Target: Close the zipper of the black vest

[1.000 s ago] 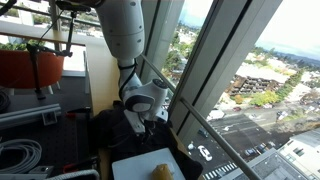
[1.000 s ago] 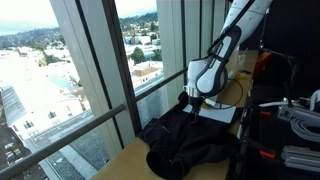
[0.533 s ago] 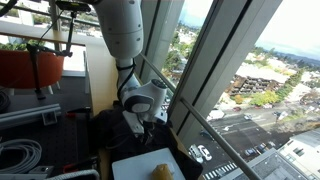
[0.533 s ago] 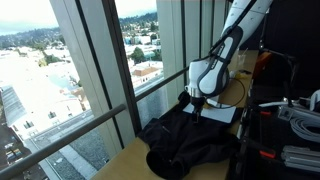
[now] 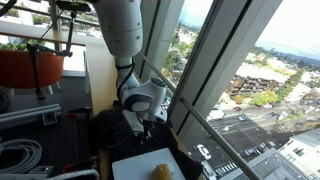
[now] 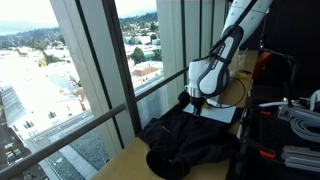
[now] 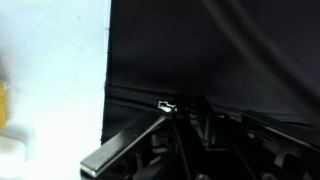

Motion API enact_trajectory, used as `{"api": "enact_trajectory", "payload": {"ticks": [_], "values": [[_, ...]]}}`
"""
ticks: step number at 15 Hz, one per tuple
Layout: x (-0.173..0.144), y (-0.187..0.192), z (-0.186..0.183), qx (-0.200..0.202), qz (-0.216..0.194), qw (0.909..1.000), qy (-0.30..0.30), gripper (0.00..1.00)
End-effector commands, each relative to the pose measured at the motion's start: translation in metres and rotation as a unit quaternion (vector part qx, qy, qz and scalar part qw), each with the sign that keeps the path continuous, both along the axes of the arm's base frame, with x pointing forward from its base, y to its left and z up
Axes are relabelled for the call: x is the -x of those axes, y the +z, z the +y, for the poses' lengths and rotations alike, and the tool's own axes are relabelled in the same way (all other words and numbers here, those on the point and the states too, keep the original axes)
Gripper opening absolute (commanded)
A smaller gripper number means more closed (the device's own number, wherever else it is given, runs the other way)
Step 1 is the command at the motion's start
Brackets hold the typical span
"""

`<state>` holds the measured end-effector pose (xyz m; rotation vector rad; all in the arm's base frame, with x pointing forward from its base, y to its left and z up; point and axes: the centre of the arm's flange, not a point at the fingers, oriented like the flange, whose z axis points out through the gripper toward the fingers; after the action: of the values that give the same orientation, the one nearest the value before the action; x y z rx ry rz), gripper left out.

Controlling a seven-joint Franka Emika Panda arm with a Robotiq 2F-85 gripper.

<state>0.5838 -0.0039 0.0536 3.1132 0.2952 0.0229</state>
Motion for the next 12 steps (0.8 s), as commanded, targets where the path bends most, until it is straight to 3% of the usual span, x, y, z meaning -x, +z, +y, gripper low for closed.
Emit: {"api": "enact_trajectory", "payload": {"ticks": [1, 6, 12], "values": [[0.004, 0.012, 0.008, 0.02, -0.01, 0.9997, 0.009, 0.0], [0.003, 0.01, 0.015, 0.031, -0.008, 0.9994, 0.016, 0.02], [0.005, 0.003, 0.057, 0.041, -0.009, 0.9982, 0.043, 0.02]]}}
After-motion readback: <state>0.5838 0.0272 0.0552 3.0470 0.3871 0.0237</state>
